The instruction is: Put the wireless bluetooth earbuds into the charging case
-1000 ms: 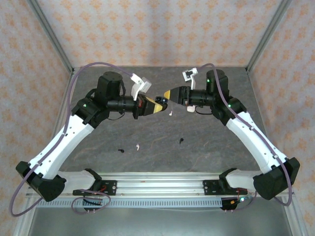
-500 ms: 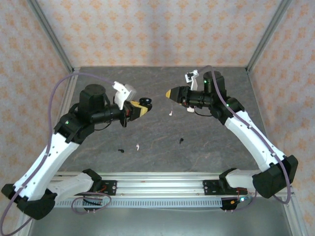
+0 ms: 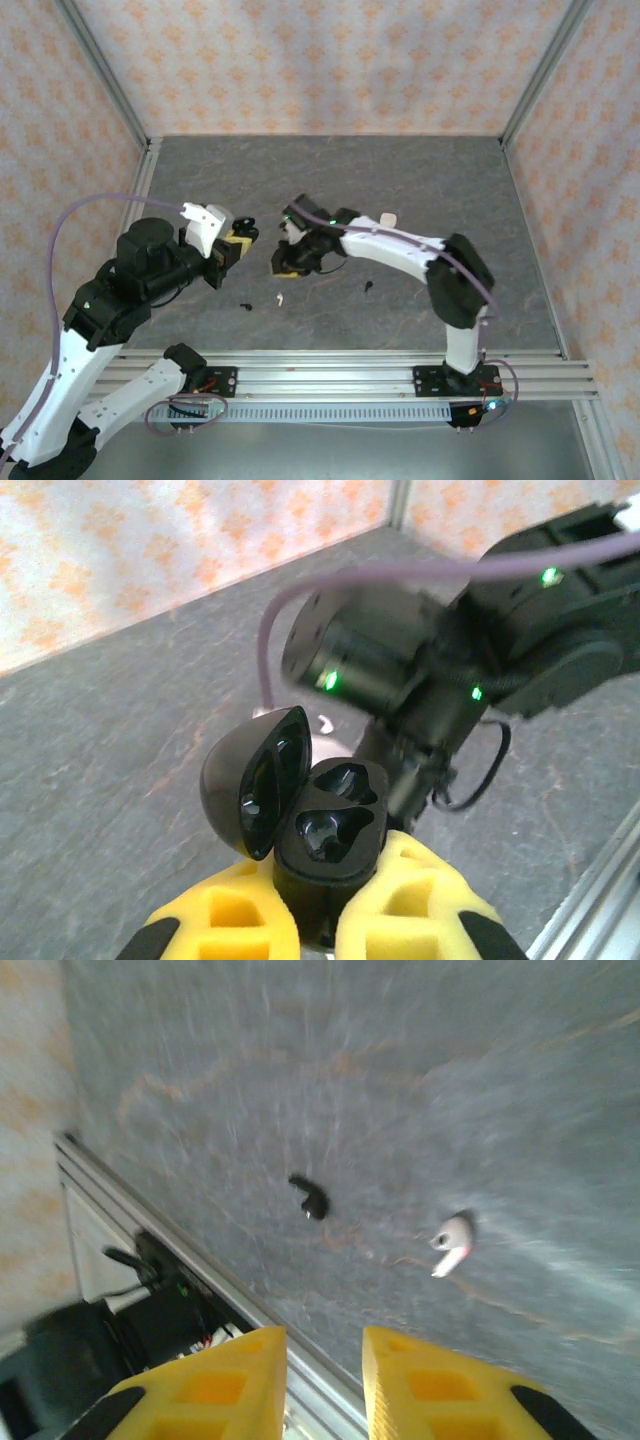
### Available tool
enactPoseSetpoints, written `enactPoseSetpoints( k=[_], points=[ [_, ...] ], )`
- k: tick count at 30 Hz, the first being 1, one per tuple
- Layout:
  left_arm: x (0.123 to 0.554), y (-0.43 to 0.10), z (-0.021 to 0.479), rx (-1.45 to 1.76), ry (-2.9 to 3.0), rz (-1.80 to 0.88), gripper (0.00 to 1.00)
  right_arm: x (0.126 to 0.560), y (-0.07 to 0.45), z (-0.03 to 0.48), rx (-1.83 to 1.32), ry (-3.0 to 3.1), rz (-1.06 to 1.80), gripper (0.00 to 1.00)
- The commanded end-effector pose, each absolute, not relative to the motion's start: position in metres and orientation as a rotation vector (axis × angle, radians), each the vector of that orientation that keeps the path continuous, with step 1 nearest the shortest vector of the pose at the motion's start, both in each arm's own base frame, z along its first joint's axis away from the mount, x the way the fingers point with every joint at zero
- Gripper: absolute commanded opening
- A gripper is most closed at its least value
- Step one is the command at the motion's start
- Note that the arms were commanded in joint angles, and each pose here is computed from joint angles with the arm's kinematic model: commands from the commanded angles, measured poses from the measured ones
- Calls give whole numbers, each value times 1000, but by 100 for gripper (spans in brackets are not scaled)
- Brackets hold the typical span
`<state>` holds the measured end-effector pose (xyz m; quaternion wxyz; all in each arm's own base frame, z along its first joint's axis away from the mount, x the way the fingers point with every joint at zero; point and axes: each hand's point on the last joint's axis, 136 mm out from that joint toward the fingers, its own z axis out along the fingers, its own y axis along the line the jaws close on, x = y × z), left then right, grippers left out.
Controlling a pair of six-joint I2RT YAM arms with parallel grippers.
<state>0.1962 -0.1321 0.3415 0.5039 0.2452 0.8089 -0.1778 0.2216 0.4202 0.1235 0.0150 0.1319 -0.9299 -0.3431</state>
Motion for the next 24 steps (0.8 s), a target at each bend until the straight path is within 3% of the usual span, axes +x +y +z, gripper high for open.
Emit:
enactPoseSetpoints(
  k=[1,8,13,24],
  points=[
    [195,-110,327,519,1998,-327,0,194,444,115,513,-2794,-1011,24],
    [187,-91,313,457,2006,-256,0,162,481,87,584,-2687,-941,20],
    [185,-84,307,445,1996,-224,0,165,475,63,580,-2743,-744,37],
    [178,-74,305,401,1977,-214,0,170,476,43,655,-2788,-538,41]
  ],
)
